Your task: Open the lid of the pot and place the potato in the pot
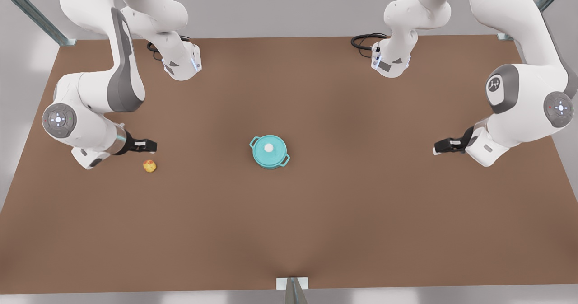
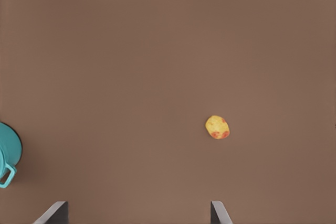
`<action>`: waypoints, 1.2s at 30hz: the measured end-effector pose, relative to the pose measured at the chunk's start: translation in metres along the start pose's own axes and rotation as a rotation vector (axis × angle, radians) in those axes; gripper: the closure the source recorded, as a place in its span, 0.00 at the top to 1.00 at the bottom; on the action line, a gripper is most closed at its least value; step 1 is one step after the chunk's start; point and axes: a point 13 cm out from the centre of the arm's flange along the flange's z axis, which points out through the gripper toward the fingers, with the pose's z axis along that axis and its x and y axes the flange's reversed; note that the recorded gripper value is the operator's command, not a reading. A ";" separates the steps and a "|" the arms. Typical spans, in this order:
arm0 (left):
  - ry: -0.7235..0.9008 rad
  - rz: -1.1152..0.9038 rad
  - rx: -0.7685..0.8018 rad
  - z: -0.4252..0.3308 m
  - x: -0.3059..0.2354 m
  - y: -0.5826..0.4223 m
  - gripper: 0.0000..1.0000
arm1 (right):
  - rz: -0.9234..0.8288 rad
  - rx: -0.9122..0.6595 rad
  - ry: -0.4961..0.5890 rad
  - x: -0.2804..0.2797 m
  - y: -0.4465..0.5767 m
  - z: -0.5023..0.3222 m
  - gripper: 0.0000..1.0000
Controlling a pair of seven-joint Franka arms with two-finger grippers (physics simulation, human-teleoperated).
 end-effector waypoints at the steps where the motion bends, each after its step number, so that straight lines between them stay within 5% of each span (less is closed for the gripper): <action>1: -0.009 0.002 0.000 0.000 -0.003 0.000 1.00 | 0.001 -0.001 -0.029 -0.006 0.000 -0.002 1.00; 7: 0.013 0.206 -0.059 0.052 -0.009 -0.124 1.00 | -0.094 0.022 -0.115 -0.020 0.038 -0.011 1.00; 13: 0.051 0.467 -0.195 0.189 0.068 -0.358 1.00 | -0.170 0.012 -0.129 -0.024 0.031 -0.015 1.00; 25: -0.098 0.275 -0.149 0.296 0.102 -0.492 1.00 | -0.254 -0.025 -0.078 0.005 0.012 0.094 1.00; 36: -0.114 0.110 -0.165 0.348 0.120 -0.504 1.00 | -0.279 -0.030 -0.225 -0.022 -0.074 0.181 1.00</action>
